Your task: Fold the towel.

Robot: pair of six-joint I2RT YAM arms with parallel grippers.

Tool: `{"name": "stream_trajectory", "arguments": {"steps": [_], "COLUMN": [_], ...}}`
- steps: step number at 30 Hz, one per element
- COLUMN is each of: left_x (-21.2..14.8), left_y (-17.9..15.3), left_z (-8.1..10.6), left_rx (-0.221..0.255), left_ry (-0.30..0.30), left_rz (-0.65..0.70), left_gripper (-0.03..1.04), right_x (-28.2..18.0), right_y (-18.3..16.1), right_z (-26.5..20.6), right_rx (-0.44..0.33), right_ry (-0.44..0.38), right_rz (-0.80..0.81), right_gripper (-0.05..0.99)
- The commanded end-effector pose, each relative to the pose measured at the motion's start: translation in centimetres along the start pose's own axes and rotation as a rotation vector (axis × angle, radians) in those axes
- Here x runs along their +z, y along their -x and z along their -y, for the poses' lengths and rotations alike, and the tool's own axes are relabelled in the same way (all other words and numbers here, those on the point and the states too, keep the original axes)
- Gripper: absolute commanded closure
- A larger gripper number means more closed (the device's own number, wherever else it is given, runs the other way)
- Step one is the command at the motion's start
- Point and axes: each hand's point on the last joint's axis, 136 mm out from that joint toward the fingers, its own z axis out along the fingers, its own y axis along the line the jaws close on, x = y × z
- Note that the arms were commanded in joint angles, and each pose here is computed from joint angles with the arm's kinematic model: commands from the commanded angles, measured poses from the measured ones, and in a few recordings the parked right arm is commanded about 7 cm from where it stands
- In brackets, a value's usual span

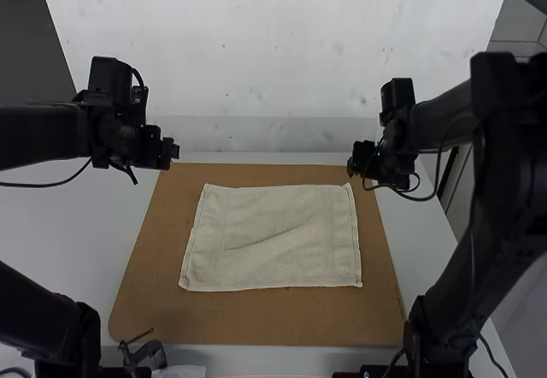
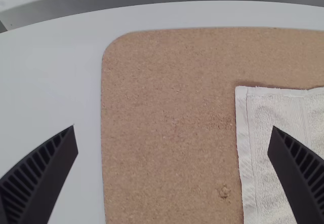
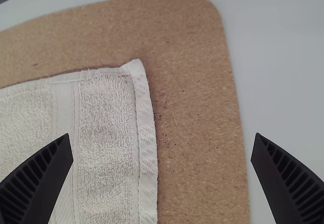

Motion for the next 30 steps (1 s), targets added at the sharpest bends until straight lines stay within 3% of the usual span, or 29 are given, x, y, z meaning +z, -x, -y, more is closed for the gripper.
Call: {"name": "stream_trajectory", "arguments": {"steps": [1,14,21,22,26,30], "left_x": [-0.4,-0.5,-0.1,0.0,1.1,2.8], "left_y": [2.6,3.1,2.7,2.6,2.0,1.5], "left_z": [-0.2,0.2,0.5,0.6,0.4,0.6], "left_rx": [0.011,0.013,0.018,0.018,0.017,0.018], "left_ry": [0.024,-0.001,-0.007,-0.01,-0.006,-0.015], "left_rz": [0.059,0.071,0.056,0.051,0.028,-0.007], "left_gripper": [0.03,0.03,0.03,0.03,0.03,0.03], "right_x": [2.5,8.2,10.4,10.7,11.6,12.0], "right_y": [0.3,1.0,-0.7,-1.2,-2.3,-3.2], "right_z": [-1.2,-2.8,-3.3,-3.2,-2.6,-2.6], "right_rx": [-0.023,-0.037,-0.052,-0.05,-0.051,-0.054], "right_ry": [-0.014,-0.017,-0.027,-0.033,-0.065,-0.072], "right_rz": [-0.051,-0.136,-0.213,-0.235,-0.272,-0.315], "right_gripper": [0.03,0.03,0.03,0.12,0.67,0.92]}}
